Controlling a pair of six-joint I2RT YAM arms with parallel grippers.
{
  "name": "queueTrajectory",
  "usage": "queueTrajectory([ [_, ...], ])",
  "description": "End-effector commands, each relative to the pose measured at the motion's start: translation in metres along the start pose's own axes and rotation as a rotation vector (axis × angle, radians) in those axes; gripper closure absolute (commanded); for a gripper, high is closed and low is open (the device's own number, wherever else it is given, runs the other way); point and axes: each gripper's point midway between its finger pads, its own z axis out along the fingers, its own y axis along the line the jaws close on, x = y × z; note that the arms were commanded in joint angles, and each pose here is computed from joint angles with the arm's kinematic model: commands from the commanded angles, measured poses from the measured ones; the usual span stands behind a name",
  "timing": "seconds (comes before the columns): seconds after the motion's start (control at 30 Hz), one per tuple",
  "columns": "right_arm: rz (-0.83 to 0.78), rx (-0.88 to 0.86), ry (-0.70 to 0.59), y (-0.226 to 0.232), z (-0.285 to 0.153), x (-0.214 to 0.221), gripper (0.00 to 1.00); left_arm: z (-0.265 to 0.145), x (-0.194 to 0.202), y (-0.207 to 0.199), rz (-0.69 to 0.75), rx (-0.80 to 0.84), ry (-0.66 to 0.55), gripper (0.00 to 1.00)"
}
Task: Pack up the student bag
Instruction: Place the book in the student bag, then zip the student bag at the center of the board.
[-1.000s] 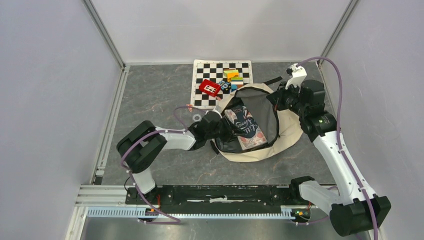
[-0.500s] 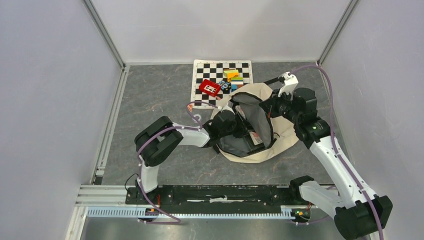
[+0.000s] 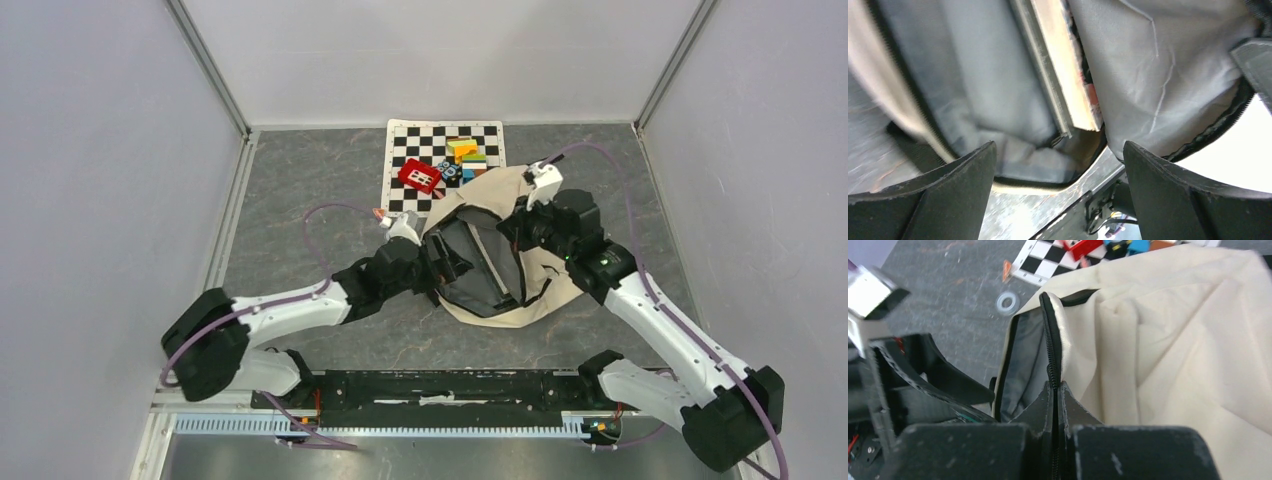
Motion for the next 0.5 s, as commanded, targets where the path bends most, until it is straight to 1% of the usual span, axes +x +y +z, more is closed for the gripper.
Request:
queueTrajectory([
  [0.0,-0.044,0.019,0.034,0.009,0.017,0.022,1.0,-0.033,-0.003,0.047,0.073,-0.171,-0.025,0.0],
  [0.07,-0.04,0.0,0.065,0.019,0.025,0.037,1.0,-0.046,0.003,0.061,0.049,-0.206,-0.012,0.0],
  [0.13,-0.037,-0.018,0.092,0.029,0.031,0.051,0.99,-0.057,0.005,0.065,0.004,-0.191,-0.023,0.0],
  [0.2,-0.043,-0.04,0.121,0.04,0.037,0.064,0.95,-0.065,0.007,0.067,-0.04,-0.163,-0.038,0.0],
  [0.3,-0.052,-0.075,0.161,0.057,0.043,0.08,0.84,-0.077,0.004,0.07,-0.078,-0.138,-0.075,0.0],
  [0.37,-0.053,-0.093,0.175,0.066,0.046,0.084,0.71,-0.082,0.002,0.073,-0.084,-0.136,-0.091,0.0],
  [0.43,-0.062,-0.11,0.173,0.074,0.046,0.08,0.5,-0.085,0.002,0.075,-0.085,-0.139,-0.097,0.0],
  [0.47,-0.067,-0.116,0.169,0.077,0.046,0.077,0.38,-0.086,0.002,0.075,-0.086,-0.137,-0.095,0.0],
])
